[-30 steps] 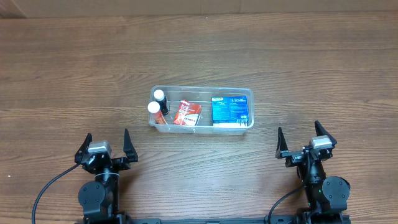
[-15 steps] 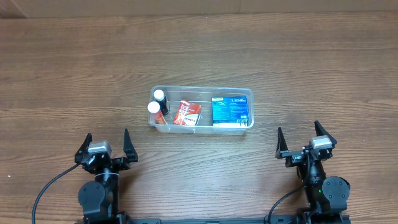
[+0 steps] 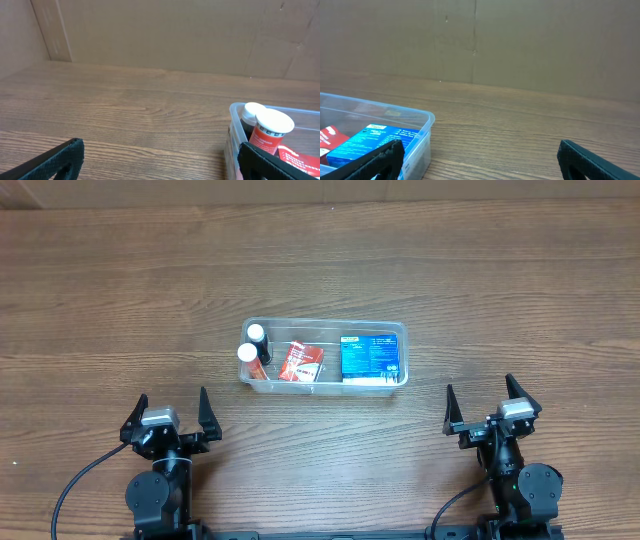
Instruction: Pack container
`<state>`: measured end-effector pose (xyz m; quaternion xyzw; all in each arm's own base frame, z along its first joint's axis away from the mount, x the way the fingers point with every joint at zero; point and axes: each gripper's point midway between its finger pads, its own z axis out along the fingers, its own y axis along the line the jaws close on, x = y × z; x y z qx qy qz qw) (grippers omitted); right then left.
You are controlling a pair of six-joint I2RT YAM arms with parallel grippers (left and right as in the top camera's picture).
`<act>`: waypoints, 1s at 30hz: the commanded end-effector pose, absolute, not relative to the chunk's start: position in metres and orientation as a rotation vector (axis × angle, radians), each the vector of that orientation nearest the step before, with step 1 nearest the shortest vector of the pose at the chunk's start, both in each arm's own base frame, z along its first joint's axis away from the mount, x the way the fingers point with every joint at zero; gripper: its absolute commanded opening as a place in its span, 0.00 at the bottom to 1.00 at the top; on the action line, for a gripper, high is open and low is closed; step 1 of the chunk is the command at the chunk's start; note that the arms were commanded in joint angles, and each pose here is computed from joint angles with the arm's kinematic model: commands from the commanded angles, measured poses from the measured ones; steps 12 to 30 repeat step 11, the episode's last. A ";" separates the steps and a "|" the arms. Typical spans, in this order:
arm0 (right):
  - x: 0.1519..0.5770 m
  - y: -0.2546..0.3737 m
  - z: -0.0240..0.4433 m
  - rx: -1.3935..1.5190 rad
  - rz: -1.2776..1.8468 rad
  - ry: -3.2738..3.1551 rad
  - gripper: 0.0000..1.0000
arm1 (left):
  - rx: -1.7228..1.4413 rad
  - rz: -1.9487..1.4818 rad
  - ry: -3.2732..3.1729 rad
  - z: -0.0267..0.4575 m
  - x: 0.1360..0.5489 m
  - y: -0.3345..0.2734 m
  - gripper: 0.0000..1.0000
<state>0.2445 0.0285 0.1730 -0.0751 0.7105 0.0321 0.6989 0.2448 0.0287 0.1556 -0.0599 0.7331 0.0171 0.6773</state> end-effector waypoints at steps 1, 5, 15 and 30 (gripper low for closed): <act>0.244 0.029 0.172 -0.172 0.071 1.578 1.00 | -0.159 0.042 1.639 0.156 0.244 0.032 1.00; 0.244 0.029 0.172 -0.172 0.071 1.578 1.00 | -0.159 0.042 1.639 0.156 0.244 0.032 1.00; 0.244 0.029 0.172 -0.172 0.071 1.578 1.00 | -0.159 0.042 1.639 0.156 0.244 0.032 1.00; 0.244 0.029 0.172 -0.172 0.071 1.578 1.00 | -0.159 0.042 1.639 0.156 0.244 0.032 1.00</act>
